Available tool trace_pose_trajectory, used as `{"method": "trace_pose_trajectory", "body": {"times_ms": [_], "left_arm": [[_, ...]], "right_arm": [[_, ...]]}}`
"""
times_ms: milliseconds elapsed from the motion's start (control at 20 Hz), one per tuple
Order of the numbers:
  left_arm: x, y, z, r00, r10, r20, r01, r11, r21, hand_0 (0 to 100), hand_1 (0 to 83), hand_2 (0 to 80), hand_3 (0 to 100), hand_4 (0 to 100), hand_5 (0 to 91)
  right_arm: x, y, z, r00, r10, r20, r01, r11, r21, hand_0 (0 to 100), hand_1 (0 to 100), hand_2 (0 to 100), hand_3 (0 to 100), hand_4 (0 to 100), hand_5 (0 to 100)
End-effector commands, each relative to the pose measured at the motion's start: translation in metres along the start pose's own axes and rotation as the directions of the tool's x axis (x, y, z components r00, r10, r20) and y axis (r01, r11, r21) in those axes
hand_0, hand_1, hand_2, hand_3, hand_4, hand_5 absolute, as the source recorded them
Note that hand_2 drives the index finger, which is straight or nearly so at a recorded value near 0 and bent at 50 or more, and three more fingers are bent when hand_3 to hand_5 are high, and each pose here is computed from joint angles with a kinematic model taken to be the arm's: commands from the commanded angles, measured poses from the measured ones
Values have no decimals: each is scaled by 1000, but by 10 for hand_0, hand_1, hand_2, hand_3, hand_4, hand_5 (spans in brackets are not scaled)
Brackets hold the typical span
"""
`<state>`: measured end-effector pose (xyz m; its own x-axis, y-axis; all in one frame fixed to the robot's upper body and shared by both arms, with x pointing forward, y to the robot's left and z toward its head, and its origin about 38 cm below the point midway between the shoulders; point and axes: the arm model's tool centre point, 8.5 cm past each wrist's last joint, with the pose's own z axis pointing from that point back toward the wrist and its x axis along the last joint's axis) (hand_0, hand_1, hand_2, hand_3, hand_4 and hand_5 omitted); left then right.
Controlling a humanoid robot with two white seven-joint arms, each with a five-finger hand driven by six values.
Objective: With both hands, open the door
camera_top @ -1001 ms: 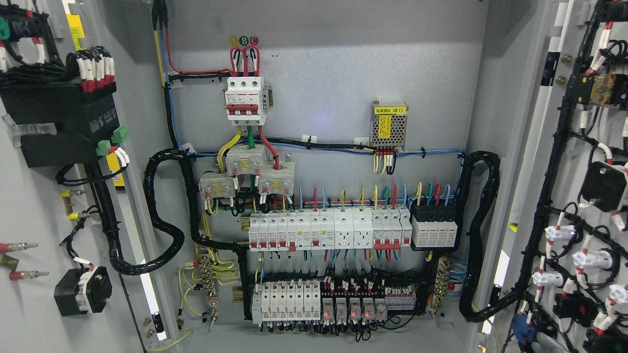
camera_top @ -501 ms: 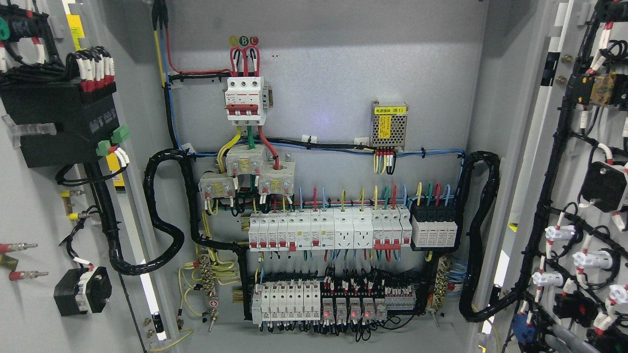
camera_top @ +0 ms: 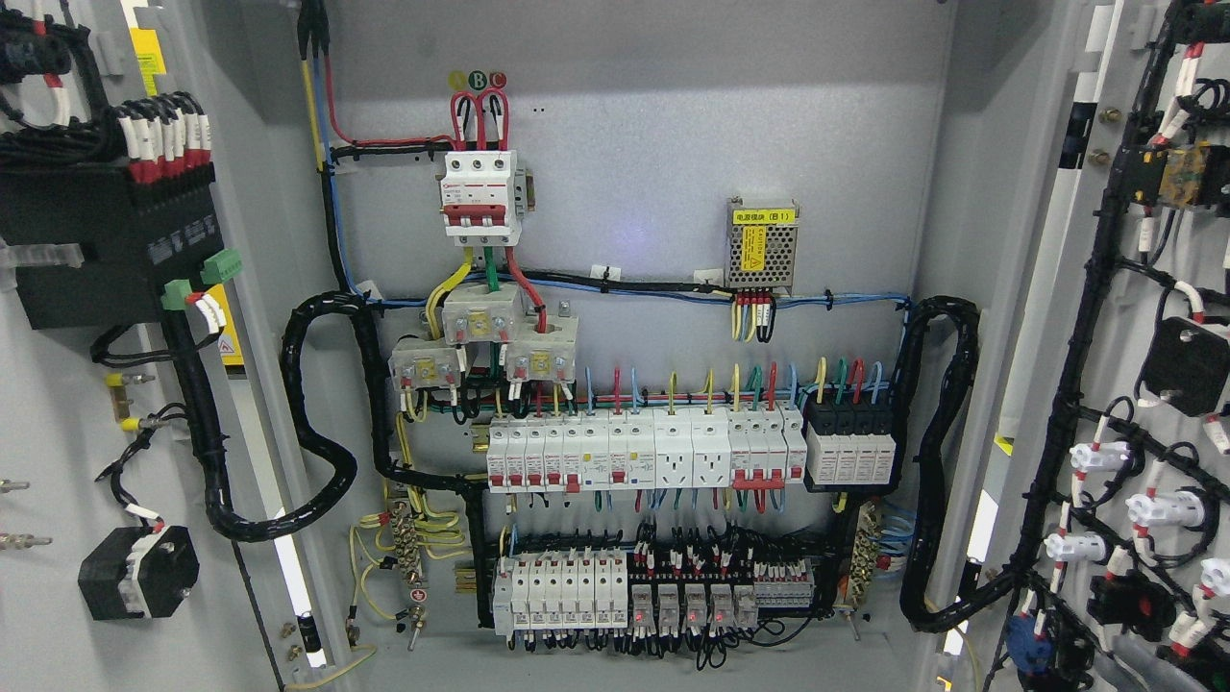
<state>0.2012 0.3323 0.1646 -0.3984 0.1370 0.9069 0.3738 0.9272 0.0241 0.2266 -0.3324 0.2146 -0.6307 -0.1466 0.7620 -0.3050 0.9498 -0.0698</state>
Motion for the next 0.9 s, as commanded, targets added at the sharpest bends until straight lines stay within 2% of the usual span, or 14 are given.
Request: {"method": "trace_pose_trajectory", "body": {"times_ms": [0, 250, 551, 851], "left_arm": [[15, 35, 21, 999, -41, -18, 42, 997, 66, 39, 0, 57, 146, 54, 0], [22, 63, 37, 999, -17, -36, 20, 996, 85, 17, 0, 82, 179, 71, 0], [27, 95, 51, 997, -26, -73, 32, 996, 80, 0, 0, 105, 226, 92, 0], [29, 124, 46, 996, -27, -87, 36, 995, 94, 0, 7, 105, 242, 99, 0]], "right_arm": [[7, -25, 9, 999, 37, -2, -37, 997, -72, 215, 62, 0, 0, 0, 0], [12, -31, 18, 999, 51, -16, -52, 994, -91, 215, 62, 0, 0, 0, 0], [18, -38, 23, 997, 72, -13, -73, 989, -126, 215, 62, 0, 0, 0, 0], [22, -45, 26, 995, 98, -15, -99, 985, -142, 215, 61, 0, 0, 0, 0]]}}
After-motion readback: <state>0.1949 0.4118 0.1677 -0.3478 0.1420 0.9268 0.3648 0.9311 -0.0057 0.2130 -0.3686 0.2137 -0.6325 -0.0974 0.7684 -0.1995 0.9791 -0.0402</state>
